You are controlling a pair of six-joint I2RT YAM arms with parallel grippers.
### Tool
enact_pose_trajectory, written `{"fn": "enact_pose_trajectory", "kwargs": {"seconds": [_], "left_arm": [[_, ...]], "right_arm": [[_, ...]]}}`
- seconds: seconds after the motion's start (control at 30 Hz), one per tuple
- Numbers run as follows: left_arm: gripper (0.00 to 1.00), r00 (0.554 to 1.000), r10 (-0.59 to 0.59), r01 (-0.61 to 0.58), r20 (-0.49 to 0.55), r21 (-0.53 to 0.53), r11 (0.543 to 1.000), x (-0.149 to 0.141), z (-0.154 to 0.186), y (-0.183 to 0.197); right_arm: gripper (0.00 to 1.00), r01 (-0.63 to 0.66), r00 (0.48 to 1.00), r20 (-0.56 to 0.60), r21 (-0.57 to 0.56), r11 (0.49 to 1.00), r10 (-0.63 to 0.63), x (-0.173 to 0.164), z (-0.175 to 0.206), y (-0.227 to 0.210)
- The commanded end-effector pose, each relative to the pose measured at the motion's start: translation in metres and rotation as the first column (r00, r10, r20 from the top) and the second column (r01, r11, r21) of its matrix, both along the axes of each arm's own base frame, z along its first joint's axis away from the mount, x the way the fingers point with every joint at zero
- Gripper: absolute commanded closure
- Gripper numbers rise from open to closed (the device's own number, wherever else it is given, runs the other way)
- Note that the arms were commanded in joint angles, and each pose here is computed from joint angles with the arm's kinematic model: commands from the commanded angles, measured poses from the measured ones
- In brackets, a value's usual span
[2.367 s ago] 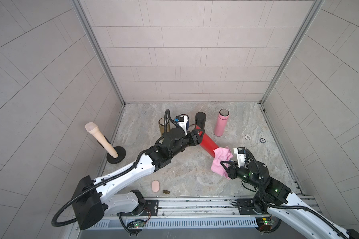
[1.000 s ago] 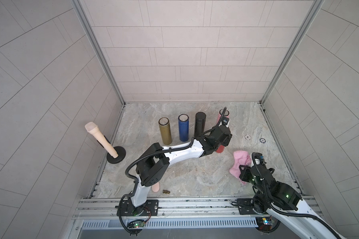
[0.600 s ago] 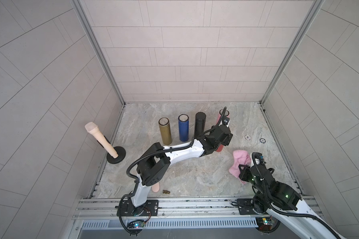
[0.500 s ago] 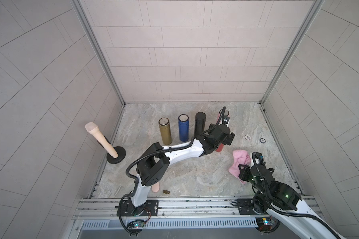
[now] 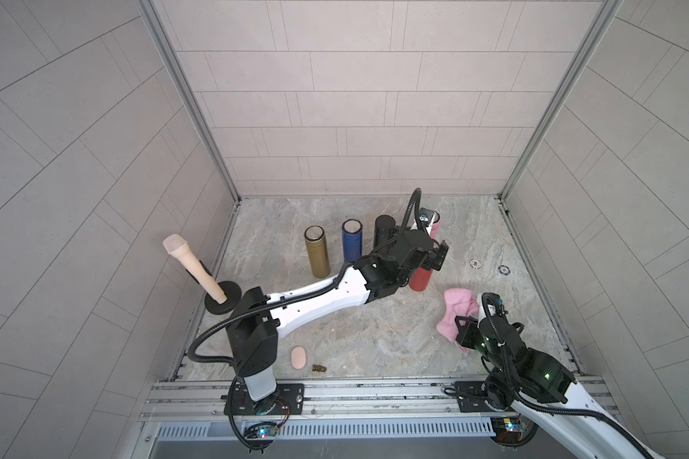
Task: Wipe the surface of the thermos
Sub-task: Place the thermos at the center of the board, then pick up the thermos from the center of the board.
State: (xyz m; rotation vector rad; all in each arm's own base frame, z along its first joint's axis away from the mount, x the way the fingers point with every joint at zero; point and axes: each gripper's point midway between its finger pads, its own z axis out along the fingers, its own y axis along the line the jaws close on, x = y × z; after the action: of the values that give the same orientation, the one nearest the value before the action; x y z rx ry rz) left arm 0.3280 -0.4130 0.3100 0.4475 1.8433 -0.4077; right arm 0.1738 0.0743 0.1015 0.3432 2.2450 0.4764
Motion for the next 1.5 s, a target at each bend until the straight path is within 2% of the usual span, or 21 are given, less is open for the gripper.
{"fn": "enact_pose_trajectory", "kwargs": {"seconds": [0.0, 0.1, 0.2, 0.43, 0.6, 0.87, 1.07, 1.47], "left_arm": [[0.0, 0.988, 0.148, -0.15, 0.038, 0.06, 0.987, 0.003, 0.028, 0.043], [0.0, 0.973, 0.222, -0.226, 0.06, 0.087, 0.97, 0.016, 0.034, 0.067], [0.0, 0.965, 0.264, -0.264, 0.007, 0.084, 0.961, 0.038, 0.022, 0.083], [0.0, 0.961, 0.256, -0.251, -0.11, 0.053, 0.967, 0.08, -0.014, 0.087], [0.0, 0.951, 0.263, -0.256, -0.159, 0.064, 0.964, 0.098, -0.037, 0.085], [0.01, 0.94, 0.271, -0.262, -0.207, 0.07, 0.962, 0.109, -0.06, 0.083], [0.07, 0.936, 0.257, -0.246, -0.24, 0.076, 0.966, 0.11, -0.078, 0.076], [0.07, 0.929, 0.257, -0.243, -0.265, 0.087, 0.966, 0.117, -0.1, 0.068]], "right_arm": [[1.0, 0.015, 1.0, -0.006, 0.031, 0.999, -0.015, 0.001, -0.005, 0.002], [1.0, 0.014, 1.0, -0.008, 0.049, 0.999, -0.013, 0.003, -0.009, 0.005], [1.0, 0.012, 1.0, -0.003, 0.057, 0.998, -0.012, 0.004, -0.008, 0.007], [1.0, 0.008, 1.0, -0.002, 0.051, 0.999, -0.008, 0.004, -0.005, 0.007], [1.0, 0.009, 1.0, -0.005, 0.048, 0.999, -0.009, 0.004, -0.005, 0.007], [1.0, 0.012, 1.0, -0.008, 0.043, 0.999, -0.011, 0.004, -0.009, 0.006], [1.0, 0.011, 1.0, -0.008, 0.037, 0.999, -0.011, 0.004, -0.009, 0.006], [1.0, 0.014, 1.0, -0.007, 0.038, 0.999, -0.013, 0.005, -0.012, 0.006]]}}
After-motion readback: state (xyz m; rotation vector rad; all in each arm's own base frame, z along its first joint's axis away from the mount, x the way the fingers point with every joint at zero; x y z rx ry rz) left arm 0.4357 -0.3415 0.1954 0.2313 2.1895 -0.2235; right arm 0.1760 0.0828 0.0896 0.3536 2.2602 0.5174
